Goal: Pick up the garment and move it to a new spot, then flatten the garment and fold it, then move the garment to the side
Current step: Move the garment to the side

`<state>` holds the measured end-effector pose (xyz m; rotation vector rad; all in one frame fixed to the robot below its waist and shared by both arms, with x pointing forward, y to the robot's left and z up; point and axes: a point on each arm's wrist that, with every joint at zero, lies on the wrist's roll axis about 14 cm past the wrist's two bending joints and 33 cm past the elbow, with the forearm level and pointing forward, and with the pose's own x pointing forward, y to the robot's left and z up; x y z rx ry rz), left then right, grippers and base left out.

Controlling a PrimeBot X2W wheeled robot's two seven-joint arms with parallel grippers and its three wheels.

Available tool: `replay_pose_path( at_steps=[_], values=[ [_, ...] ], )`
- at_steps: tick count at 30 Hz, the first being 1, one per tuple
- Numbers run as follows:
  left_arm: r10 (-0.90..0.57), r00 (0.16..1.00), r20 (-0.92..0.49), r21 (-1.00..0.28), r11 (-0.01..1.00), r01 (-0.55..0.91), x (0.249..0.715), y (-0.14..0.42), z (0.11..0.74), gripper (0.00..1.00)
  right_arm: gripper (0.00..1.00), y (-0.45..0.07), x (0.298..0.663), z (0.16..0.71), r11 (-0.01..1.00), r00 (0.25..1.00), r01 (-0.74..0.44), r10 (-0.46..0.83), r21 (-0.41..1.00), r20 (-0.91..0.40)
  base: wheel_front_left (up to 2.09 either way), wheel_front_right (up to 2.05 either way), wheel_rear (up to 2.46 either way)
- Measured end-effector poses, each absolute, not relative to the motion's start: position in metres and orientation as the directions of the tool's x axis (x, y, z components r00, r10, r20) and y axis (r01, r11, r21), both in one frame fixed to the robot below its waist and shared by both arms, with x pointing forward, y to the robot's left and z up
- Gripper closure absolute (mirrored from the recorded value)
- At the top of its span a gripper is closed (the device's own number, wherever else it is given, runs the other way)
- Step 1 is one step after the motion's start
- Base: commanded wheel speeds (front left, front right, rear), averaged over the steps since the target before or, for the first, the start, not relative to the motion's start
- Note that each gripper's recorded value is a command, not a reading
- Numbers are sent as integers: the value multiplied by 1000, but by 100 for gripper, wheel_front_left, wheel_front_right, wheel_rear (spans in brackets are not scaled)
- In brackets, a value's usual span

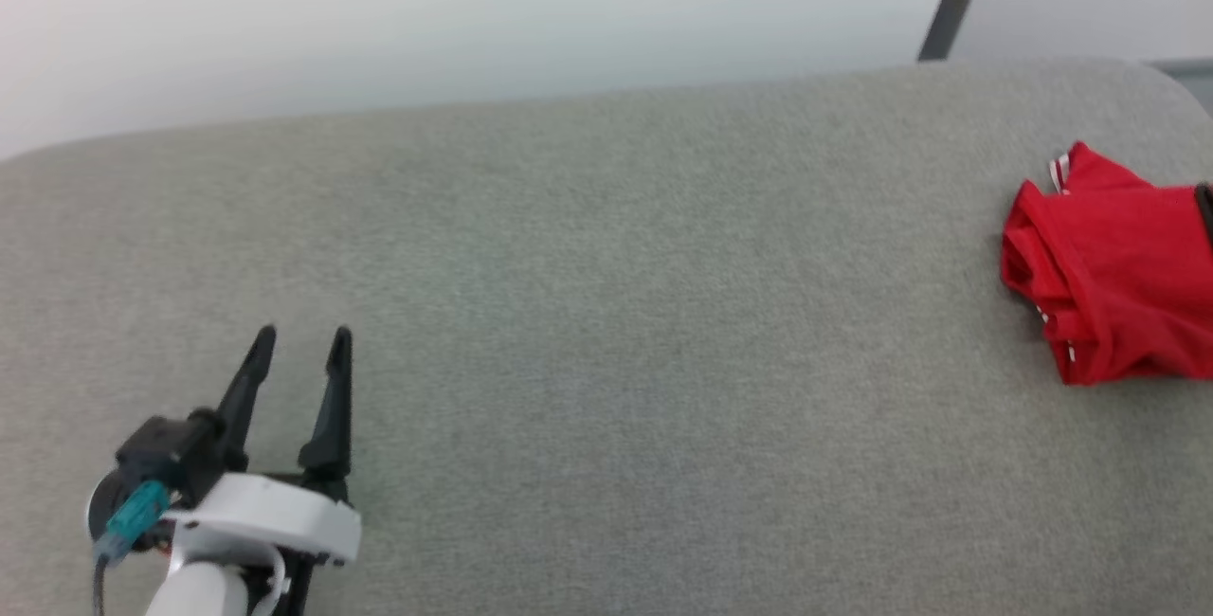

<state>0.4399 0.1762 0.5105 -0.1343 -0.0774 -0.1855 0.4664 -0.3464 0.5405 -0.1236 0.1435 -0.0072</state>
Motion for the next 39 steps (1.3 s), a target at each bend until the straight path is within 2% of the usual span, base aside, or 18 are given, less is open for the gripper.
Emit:
replay_pose_path(
  at_steps=[8,15,29,39],
  values=[
    [-61,991,120,-128,989,76,404,215,523,0,0,-301,441,526,996,994,-74,69,-56,-86,0,0,0],
    [2,988,153,-119,993,16,379,234,533,0,0,-275,414,513,995,994,-95,94,-15,-49,0,0,0],
    [55,979,194,-107,994,-34,355,250,546,0,0,-242,379,496,993,994,-106,107,52,-29,0,0,0],
    [59,981,187,-102,994,-40,353,251,543,0,0,-237,369,496,994,996,-85,87,69,-29,0,0,0]
  ],
)
